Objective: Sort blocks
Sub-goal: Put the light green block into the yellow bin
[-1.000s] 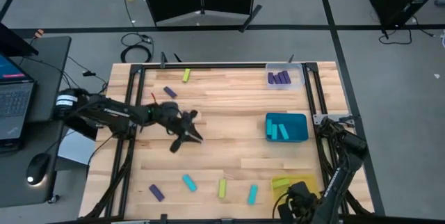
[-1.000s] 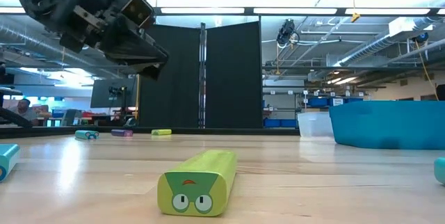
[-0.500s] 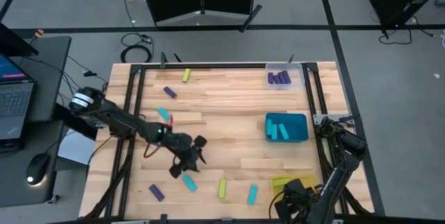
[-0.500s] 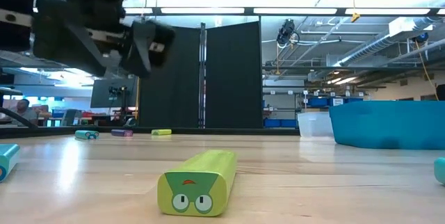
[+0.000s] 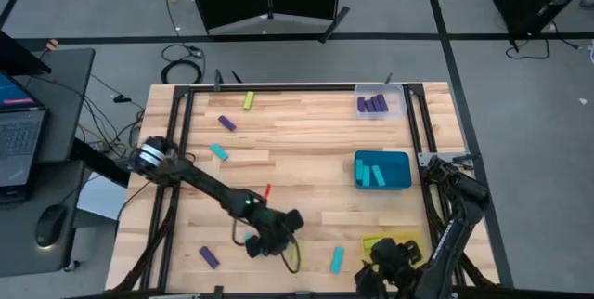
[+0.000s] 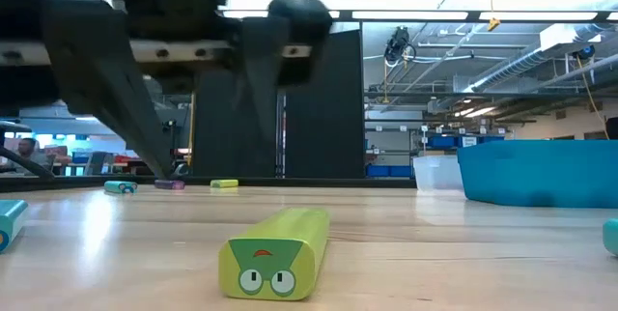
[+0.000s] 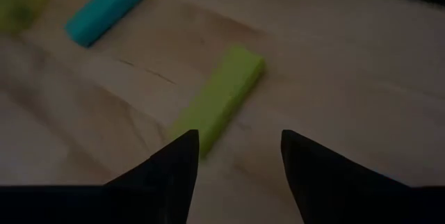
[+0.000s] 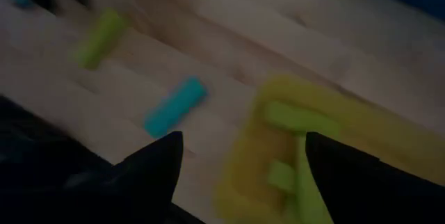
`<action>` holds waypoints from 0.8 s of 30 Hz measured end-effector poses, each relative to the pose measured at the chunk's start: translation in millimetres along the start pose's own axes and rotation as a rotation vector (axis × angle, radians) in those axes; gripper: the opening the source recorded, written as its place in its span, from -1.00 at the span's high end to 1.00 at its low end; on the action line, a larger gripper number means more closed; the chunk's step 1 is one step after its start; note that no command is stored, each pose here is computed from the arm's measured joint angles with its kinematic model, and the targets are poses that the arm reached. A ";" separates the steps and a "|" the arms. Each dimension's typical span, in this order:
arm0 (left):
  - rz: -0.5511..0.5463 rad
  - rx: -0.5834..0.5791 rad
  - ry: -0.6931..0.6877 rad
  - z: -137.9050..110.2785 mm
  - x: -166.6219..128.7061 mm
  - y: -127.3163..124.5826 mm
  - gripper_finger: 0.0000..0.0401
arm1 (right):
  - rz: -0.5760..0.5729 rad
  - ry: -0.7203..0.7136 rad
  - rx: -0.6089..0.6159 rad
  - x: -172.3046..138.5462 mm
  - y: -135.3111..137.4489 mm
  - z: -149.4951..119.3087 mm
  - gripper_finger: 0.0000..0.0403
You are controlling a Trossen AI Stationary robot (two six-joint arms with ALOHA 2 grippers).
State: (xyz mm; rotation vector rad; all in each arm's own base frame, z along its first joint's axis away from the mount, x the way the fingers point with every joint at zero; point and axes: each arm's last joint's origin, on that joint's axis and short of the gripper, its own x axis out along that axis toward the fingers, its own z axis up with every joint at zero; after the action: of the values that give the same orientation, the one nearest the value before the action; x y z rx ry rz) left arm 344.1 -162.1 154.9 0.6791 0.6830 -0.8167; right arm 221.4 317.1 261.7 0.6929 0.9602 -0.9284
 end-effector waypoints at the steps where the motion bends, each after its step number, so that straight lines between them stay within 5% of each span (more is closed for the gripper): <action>1: -0.003 0.011 0.018 2.4 5.8 1.8 -0.07 | 0.026 -0.022 -0.004 -2.6 1.4 1.7 -0.57; 11: -0.001 0.103 0.046 17.6 36.5 14.7 -0.07 | 0.223 -0.164 -0.104 -29.0 13.5 14.8 -0.71; 24: -0.050 0.102 0.053 8.2 53.6 19.2 -0.06 | 0.232 -0.178 -0.141 -29.9 15.3 16.8 -0.66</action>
State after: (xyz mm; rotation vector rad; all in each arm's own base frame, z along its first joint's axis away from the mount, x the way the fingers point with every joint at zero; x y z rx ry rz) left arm 389.2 -180.7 124.3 0.7803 0.7116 -0.8864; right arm 233.3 320.2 297.1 0.5779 0.7610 -0.6980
